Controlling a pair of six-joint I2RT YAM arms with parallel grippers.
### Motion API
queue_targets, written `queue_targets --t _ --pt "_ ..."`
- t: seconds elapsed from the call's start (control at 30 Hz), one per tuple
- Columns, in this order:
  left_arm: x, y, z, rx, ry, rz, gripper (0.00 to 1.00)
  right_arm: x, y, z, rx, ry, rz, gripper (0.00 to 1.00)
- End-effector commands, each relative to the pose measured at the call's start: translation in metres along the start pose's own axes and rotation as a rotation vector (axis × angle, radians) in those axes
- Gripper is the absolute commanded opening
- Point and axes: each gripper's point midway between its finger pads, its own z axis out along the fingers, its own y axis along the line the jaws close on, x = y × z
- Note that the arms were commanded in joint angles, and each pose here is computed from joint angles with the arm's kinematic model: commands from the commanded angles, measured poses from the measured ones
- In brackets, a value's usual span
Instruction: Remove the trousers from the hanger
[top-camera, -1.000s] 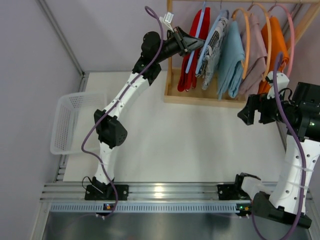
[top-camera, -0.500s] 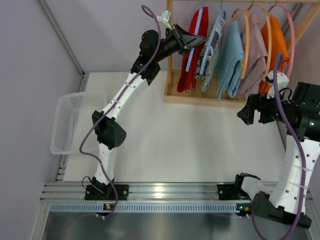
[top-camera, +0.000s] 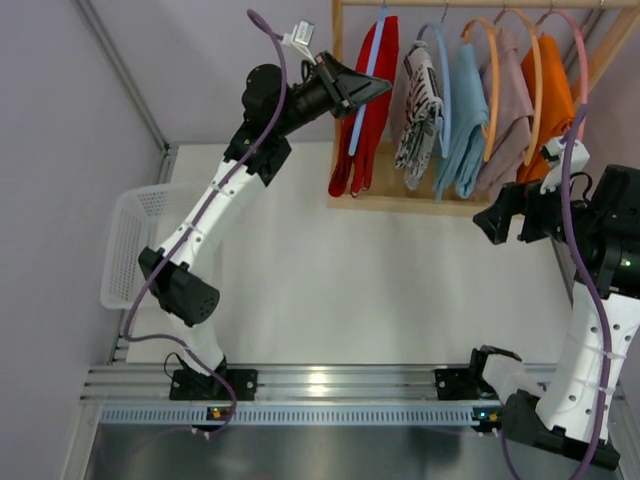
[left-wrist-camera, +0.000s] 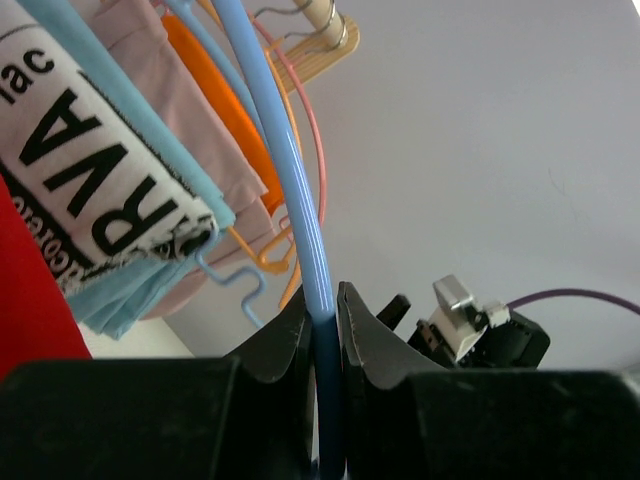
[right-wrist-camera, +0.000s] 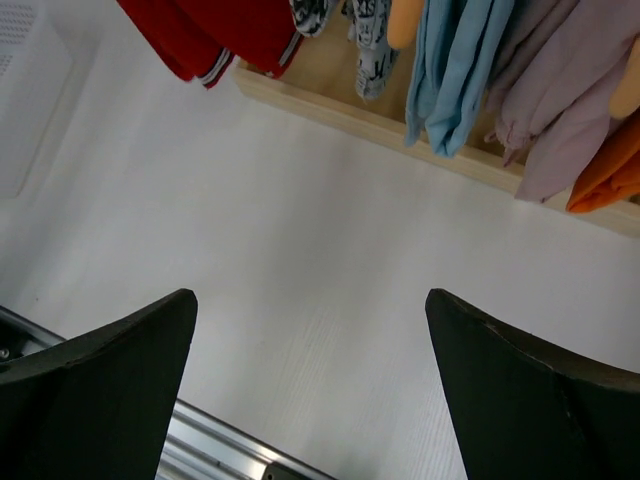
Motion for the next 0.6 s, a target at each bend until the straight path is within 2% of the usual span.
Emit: queue_targets --t 0.0,0.03,0.07,0.13,0.17,0.37,0.4,0.43,0.47,0.53,0.57 --pt "-0.035 -0.166 -0.073 0.399 -0.196 0.345 0.00 -0.050 0.015 -0.013 -0.035 -0.181 -0.063 0.99" --pt "-0.032 -0.178 -0.086 0.406 -0.203 0.348 0.00 -0.054 0.017 -0.013 -0.047 -0.192 -0.056 0.99" --pt "-0.024 -0.157 -0.083 0.366 -0.180 0.325 0.00 -0.060 0.020 -0.015 -0.060 -0.209 -0.051 0.99" --pt "-0.017 -0.165 -0.097 0.370 -0.174 0.350 0.00 -0.073 0.029 -0.015 -0.115 -0.252 -0.023 0.99" --pt "-0.011 -0.152 -0.098 0.334 -0.159 0.341 0.00 -0.079 0.033 -0.017 -0.132 -0.273 -0.023 0.99" --pt "0.015 -0.138 -0.131 0.265 -0.125 0.417 0.00 -0.140 0.060 -0.045 -0.235 -0.480 0.079 0.99" --pt "0.019 -0.131 -0.135 0.238 -0.117 0.424 0.00 -0.146 0.063 -0.045 -0.267 -0.484 0.148 0.99" --pt "0.022 -0.126 -0.138 0.223 -0.114 0.420 0.00 -0.158 0.066 -0.048 -0.290 -0.523 0.143 0.99" --pt "0.033 -0.104 -0.138 0.183 -0.090 0.392 0.00 -0.161 0.067 -0.047 -0.305 -0.531 0.168 0.99" --pt "0.037 -0.099 -0.151 0.156 -0.114 0.398 0.00 -0.176 0.074 -0.048 -0.373 -0.561 0.228 0.99" --pt "0.043 -0.080 -0.154 0.113 -0.113 0.385 0.00 -0.179 0.074 -0.044 -0.388 -0.564 0.260 0.99"
